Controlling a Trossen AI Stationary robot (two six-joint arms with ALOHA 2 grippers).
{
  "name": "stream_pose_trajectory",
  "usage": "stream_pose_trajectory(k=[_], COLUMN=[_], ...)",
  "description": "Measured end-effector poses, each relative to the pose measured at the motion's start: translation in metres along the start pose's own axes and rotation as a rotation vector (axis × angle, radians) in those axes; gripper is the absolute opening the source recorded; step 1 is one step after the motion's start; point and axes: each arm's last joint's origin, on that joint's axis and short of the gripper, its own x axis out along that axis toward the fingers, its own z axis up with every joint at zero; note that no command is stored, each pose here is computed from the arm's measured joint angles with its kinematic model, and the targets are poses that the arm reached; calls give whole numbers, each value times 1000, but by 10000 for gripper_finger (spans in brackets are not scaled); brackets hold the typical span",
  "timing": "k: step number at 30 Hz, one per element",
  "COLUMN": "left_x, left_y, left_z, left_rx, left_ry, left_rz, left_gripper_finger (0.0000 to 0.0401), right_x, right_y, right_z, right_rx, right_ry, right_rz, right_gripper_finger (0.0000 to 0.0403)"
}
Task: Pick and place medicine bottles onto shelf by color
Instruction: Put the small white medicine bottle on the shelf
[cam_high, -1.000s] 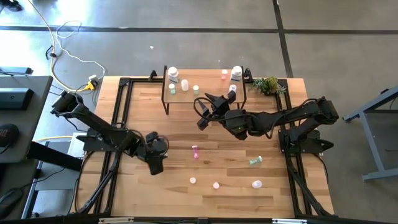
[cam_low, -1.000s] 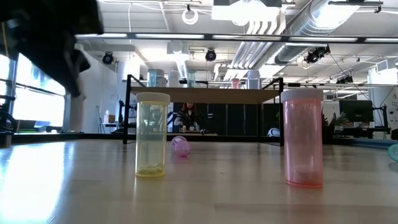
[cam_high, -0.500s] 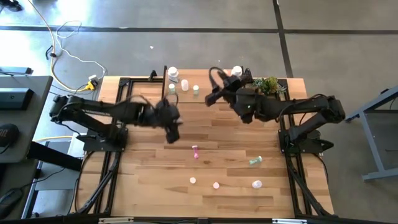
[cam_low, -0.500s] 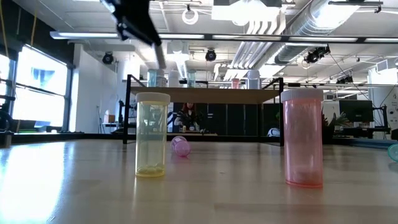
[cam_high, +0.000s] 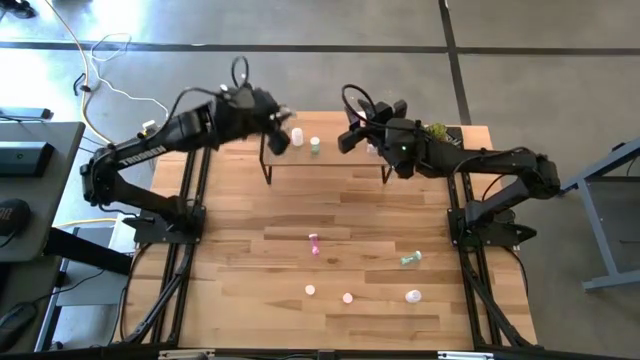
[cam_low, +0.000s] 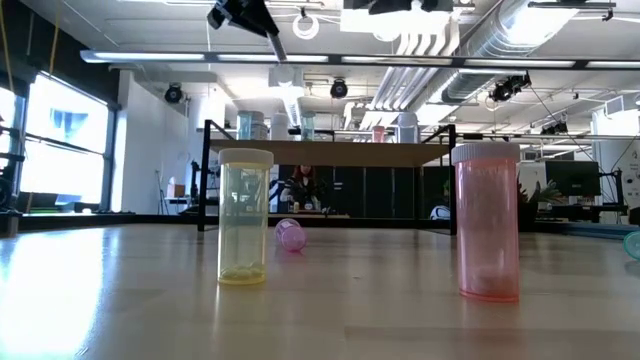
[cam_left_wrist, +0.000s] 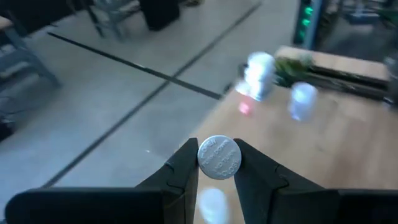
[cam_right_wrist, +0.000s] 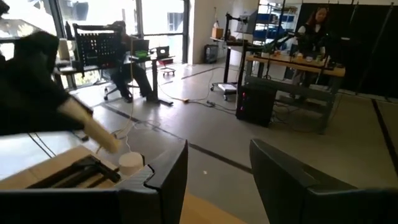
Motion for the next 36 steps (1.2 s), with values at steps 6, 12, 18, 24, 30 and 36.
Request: stream_pose_trajectory(k=[6,12,18,24,30,36], left_x=[4,28,66,102,125,138], left_y=[32,42,36,27,21,11], left_z=[24,34,29,19,1,-13], left_rx=[-37,-101,-104,-88,-60,-13], left_ry=[-50,-13,75,195,325,421], left_rz=[76,36,0,-56,-71,-93], left_gripper_finger=[76,76,76,76,76,76], right_x=[10,16,18,19,19,19], right_y=[-10,-17,-19,-21,-21,-21], right_z=[-6,-10,-14,-14,-14,-14], right_rx=[-51,-78,-102,-98,-98,-97], right_ry=[53,86,117,119,121,122], right_rz=[-12,-15,-11,-18,-20,-21], right_gripper_finger=[165,165,165,165,165,165])
